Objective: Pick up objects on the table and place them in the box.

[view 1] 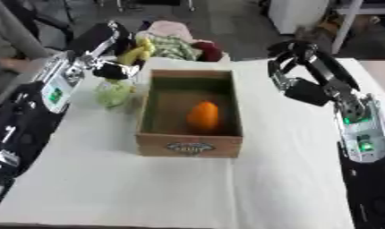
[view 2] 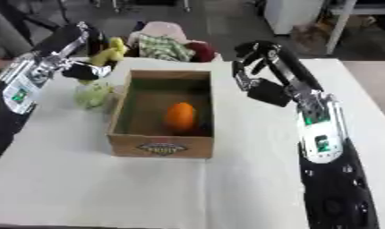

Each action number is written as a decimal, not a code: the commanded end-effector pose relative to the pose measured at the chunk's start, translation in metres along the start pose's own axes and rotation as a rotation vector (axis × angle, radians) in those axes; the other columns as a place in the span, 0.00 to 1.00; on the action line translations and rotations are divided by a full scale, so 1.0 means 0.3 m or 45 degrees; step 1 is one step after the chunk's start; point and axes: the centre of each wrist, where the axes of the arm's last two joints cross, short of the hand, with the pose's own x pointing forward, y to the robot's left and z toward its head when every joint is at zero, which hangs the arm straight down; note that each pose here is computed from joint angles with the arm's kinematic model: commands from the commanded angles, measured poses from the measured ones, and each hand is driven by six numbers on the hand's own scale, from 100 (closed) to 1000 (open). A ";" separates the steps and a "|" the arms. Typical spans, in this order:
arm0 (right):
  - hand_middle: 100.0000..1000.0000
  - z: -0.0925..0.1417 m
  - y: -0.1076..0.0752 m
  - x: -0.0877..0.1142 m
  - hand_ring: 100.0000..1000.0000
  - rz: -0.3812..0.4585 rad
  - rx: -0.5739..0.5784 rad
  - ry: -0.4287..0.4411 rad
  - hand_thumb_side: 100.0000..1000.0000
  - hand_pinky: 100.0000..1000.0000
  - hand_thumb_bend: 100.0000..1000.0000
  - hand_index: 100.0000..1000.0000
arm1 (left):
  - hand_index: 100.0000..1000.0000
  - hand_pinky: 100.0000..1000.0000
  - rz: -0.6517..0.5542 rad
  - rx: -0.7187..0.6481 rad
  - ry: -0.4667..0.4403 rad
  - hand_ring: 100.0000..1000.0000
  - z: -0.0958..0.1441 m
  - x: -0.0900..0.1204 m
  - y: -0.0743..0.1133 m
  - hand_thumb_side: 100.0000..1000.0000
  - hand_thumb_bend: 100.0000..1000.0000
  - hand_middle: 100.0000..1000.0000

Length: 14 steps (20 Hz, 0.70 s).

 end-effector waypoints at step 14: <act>0.67 -0.029 -0.033 0.048 0.65 0.023 -0.027 -0.054 0.61 0.52 0.00 0.81 | 0.75 0.79 0.019 -0.126 -0.245 0.69 -0.058 0.111 -0.102 0.26 0.73 0.66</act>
